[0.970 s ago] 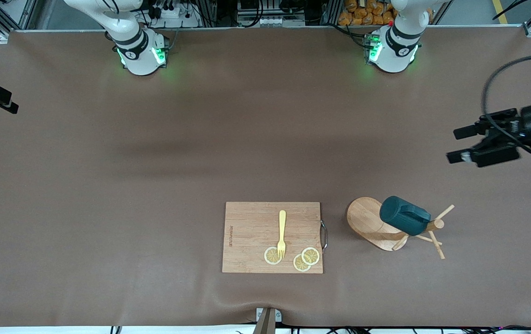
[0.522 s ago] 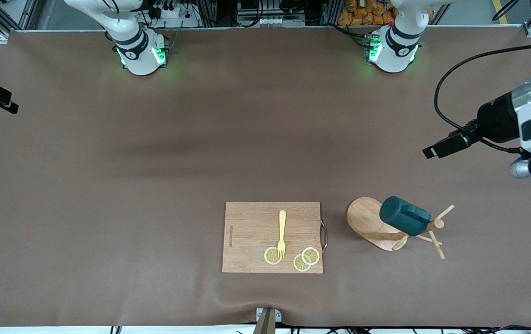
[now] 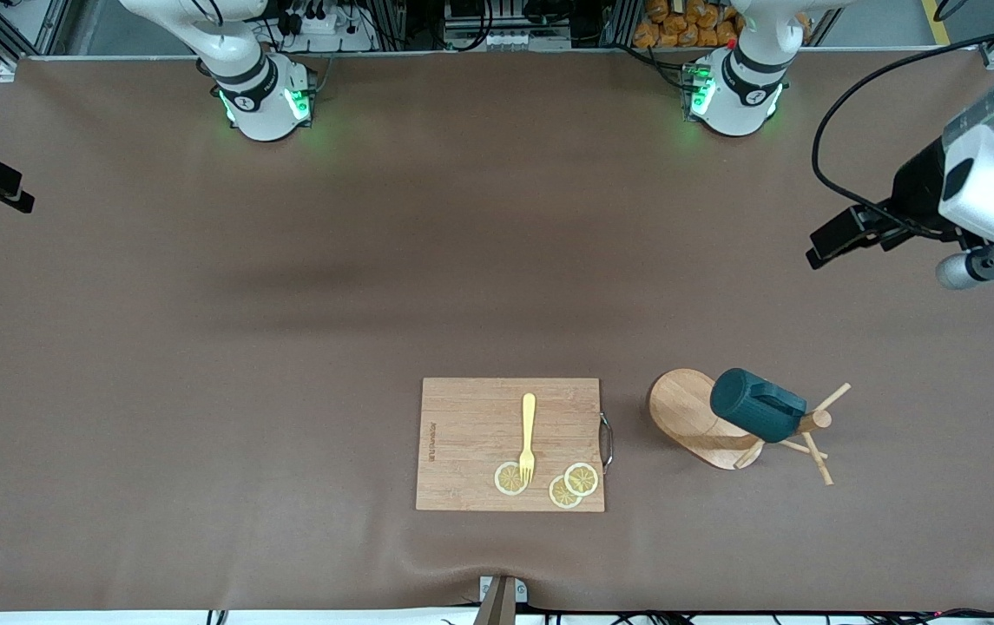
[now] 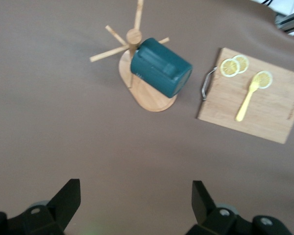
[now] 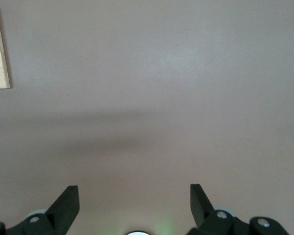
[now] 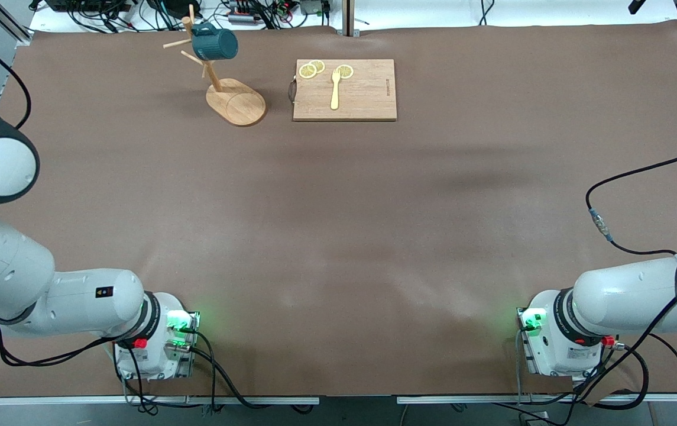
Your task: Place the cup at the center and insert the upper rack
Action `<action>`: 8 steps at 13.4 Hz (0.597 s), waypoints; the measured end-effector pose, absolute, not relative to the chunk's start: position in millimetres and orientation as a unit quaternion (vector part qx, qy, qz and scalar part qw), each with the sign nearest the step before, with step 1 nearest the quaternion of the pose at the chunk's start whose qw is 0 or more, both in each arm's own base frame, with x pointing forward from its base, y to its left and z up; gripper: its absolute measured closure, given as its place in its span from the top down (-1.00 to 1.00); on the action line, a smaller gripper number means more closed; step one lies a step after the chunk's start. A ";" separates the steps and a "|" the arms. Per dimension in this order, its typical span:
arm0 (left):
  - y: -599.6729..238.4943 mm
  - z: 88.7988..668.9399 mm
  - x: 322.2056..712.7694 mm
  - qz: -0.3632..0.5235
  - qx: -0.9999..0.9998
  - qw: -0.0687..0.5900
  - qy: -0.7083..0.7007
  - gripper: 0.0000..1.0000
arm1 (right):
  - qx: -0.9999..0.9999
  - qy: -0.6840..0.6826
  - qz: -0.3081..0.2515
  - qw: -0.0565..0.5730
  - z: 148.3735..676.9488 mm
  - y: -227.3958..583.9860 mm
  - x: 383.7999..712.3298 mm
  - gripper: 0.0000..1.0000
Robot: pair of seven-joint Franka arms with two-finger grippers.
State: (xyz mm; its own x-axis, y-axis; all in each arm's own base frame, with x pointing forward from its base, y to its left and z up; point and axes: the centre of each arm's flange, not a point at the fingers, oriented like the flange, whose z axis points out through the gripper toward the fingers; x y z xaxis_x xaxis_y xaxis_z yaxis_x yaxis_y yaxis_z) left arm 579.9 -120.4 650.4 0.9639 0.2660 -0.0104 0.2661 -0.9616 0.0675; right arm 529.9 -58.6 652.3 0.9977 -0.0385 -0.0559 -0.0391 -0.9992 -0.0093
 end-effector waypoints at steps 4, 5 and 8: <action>-91.2 647.6 569.1 -0.003 0.995 0.016 0.094 1.00 | -0.999 0.019 0.028 0.005 652.3 -58.5 529.9 1.00; -83.4 645.0 566.3 -0.006 0.996 0.014 0.090 1.00 | -0.999 0.019 0.028 0.005 652.3 -58.5 529.9 1.00; -71.3 638.5 558.7 -0.006 0.996 0.012 0.087 1.00 | -0.999 0.019 0.028 0.005 652.3 -58.5 529.9 1.00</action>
State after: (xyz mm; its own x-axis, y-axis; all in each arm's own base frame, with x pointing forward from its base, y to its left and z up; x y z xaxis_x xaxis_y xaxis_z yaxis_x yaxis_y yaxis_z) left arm 558.7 -71.3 638.5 0.9849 0.1722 -0.0148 0.1725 -0.9847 0.0225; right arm 529.9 -58.5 652.3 0.9977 -0.0383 -0.0558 -0.0389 -0.9992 -0.0091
